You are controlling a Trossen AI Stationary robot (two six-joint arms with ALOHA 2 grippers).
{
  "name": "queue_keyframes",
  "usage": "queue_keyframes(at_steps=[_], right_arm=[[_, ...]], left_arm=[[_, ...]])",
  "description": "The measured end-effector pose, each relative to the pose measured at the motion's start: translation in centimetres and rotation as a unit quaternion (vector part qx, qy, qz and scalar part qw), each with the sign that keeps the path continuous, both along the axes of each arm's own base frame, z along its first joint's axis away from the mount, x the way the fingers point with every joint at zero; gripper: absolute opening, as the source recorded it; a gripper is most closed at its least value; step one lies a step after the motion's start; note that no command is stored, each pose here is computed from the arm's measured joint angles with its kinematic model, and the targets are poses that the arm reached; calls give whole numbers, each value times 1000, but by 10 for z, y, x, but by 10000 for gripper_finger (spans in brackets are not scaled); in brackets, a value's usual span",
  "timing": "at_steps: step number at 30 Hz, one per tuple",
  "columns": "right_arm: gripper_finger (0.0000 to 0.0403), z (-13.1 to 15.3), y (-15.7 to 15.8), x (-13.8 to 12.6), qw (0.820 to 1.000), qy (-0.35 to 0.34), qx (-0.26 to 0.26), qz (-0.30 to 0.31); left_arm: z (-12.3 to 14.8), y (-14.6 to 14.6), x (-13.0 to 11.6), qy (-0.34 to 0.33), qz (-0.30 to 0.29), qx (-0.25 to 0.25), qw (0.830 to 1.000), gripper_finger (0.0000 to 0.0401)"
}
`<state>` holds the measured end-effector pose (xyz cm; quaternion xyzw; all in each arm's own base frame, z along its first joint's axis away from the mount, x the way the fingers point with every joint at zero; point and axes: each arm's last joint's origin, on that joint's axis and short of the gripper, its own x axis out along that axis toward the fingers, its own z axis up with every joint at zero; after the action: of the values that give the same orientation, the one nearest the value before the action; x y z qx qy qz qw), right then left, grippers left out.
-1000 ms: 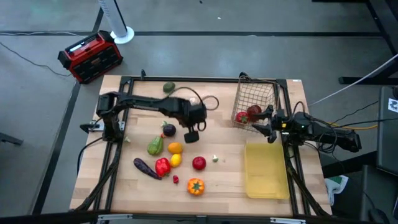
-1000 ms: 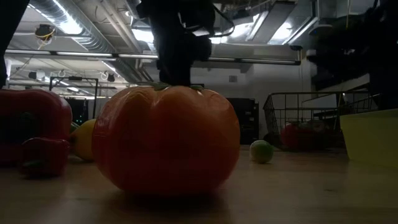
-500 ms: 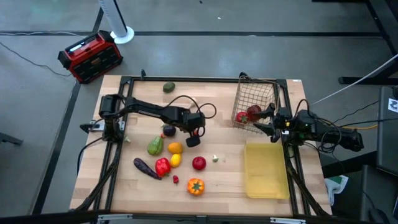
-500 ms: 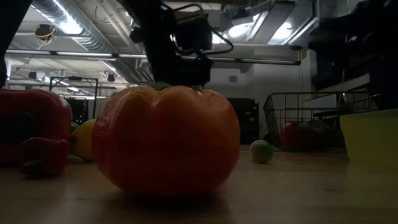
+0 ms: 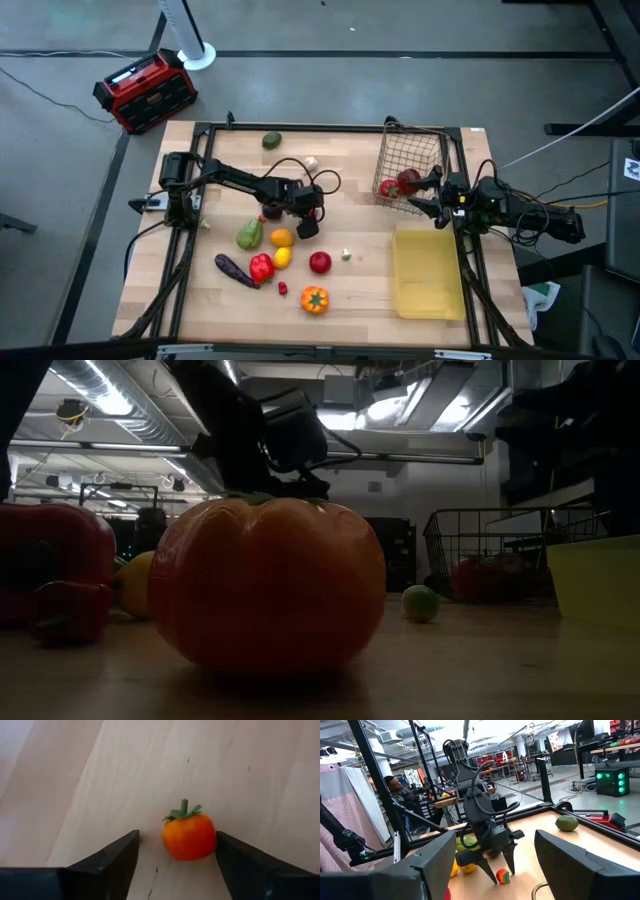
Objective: Sort produce into baskets
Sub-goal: Put the top orange tomato into the wired basket
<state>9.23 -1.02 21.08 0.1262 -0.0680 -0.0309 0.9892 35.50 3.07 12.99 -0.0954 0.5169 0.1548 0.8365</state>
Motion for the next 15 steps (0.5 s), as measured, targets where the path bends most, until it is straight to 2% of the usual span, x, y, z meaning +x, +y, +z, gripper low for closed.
queue_keyframes(at_steps=[8,15], right_arm=[[269,0,0,0,1000,0,0,0],[269,0,0,0,1000,0,0,0]], left_arm=[[0,0,1,-10,0,7,1000,153],[6,0,11,-70,0,11,997,105]])
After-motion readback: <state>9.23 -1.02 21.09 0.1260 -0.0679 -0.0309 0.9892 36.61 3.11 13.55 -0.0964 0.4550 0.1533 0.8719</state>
